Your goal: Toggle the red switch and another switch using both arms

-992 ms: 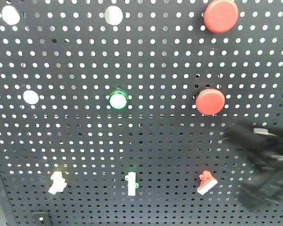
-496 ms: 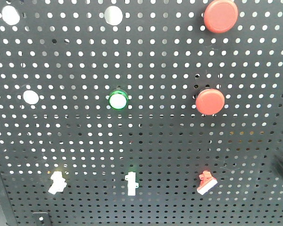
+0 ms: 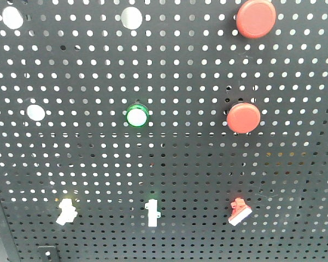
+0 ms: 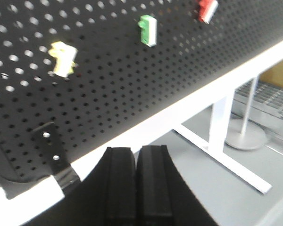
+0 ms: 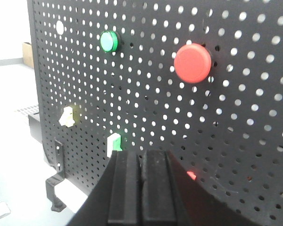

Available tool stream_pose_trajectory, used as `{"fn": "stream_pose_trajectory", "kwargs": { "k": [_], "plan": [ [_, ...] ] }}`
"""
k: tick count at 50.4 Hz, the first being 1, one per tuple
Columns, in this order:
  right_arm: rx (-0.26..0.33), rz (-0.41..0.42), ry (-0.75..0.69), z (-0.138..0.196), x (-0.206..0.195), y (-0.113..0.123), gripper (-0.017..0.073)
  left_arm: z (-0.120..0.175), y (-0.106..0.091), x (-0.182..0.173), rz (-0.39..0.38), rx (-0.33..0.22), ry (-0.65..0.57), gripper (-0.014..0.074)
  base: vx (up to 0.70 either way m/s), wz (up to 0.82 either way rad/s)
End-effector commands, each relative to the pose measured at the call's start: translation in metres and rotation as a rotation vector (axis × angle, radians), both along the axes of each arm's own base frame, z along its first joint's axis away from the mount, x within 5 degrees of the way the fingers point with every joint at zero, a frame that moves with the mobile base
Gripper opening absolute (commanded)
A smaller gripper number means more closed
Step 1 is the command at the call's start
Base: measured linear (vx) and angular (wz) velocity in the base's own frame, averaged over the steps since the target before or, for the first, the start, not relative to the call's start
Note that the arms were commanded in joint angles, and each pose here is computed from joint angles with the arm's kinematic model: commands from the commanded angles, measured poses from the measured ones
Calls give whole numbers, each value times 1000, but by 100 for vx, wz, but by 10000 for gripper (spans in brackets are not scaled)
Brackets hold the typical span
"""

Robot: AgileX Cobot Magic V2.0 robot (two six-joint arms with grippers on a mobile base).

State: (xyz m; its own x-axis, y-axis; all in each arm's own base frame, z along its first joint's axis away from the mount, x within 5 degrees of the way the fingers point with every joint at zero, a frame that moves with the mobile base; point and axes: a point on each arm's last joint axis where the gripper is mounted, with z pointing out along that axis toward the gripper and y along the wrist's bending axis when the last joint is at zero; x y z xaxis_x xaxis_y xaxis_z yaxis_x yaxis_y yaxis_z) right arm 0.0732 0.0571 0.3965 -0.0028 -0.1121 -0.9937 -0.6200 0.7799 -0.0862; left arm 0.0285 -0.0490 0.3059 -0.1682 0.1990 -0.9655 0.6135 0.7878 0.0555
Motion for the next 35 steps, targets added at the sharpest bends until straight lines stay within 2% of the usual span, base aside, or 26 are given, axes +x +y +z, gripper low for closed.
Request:
{"fn": "stream_pose_trajectory", "kwargs": {
  "k": [1, 12, 15, 20, 24, 29, 35],
  "plan": [
    [62, -26, -73, 16, 0, -3, -6, 12, 0, 0, 9, -66, -36, -6, 0, 0],
    [62, -26, -73, 16, 0, -3, -6, 13, 0, 1, 17, -60, -44, -6, 0, 0],
    [62, -26, -73, 16, 0, -3, -6, 12, 5, 5, 73, -7, -86, -6, 0, 0],
    [61, -27, -73, 16, 0, -3, -6, 2, 18, 16, 225, 59, -141, -6, 0, 0],
    [61, -27, -73, 16, 0, -3, -6, -10, 29, 25, 360, 63, -196, -6, 0, 0],
    [61, -27, -73, 16, 0, -3, -6, -39, 39, 31, 490, 1, -254, -6, 0, 0],
    [61, -27, -73, 16, 0, -3, -6, -74, 43, 30, 534, -81, -324, -6, 0, 0]
  ]
}}
